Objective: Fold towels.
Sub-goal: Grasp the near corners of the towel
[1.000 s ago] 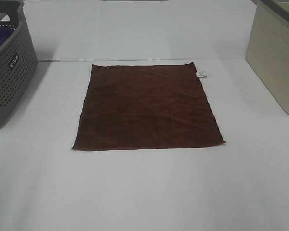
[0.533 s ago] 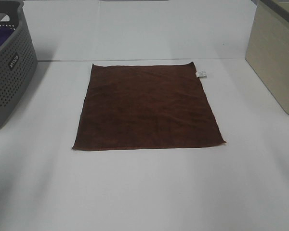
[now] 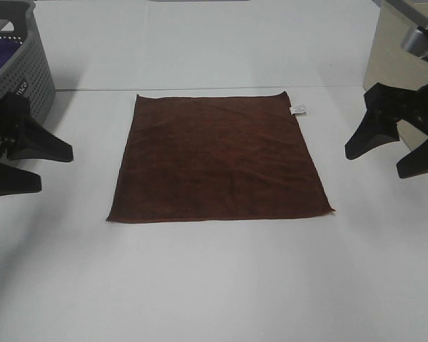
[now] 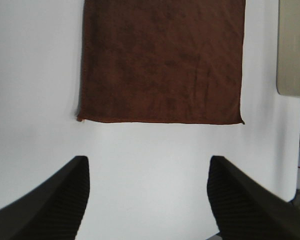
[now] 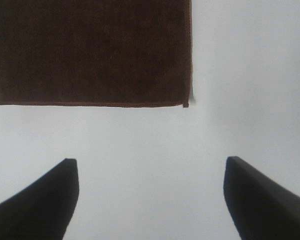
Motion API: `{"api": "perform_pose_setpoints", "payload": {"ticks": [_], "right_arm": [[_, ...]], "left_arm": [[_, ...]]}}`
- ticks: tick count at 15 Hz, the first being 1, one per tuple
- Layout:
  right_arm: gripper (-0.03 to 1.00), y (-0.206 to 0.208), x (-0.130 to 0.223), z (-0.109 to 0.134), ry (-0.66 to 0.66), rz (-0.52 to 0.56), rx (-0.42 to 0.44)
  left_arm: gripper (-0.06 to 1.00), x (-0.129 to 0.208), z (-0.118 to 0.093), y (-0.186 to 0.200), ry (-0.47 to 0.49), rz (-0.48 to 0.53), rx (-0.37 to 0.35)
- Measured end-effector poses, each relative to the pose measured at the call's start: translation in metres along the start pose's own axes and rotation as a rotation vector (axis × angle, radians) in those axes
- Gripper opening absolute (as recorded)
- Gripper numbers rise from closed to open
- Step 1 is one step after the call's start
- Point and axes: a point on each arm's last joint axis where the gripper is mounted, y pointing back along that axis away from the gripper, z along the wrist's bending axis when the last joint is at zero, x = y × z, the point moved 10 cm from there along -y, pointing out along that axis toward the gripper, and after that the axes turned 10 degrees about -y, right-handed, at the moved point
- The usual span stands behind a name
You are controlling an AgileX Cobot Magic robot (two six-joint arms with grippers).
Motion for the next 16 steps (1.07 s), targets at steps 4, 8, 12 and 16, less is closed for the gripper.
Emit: {"api": "perform_pose_setpoints", "payload": {"ticks": [4, 8, 12, 16], "right_arm": [[0.76, -0.037, -0.024, -0.004, -0.033, 0.085, -0.088], [0.76, -0.059, -0.047, -0.025, -0.083, 0.116, -0.2], [0.76, -0.094, -0.057, -0.04, -0.09, 0.18, -0.193], [0.75, -0.114, -0.058, -0.037, -0.089, 0.215, -0.2]], "left_arm": [[0.64, -0.006, 0.02, -0.047, 0.043, 0.111, 0.041], [0.69, -0.015, 0.042, -0.081, 0.076, 0.162, 0.036], [0.7, -0.017, 0.059, -0.112, 0.109, 0.217, 0.054], [0.7, -0.026, 0.047, -0.13, 0.072, 0.219, 0.082]]}}
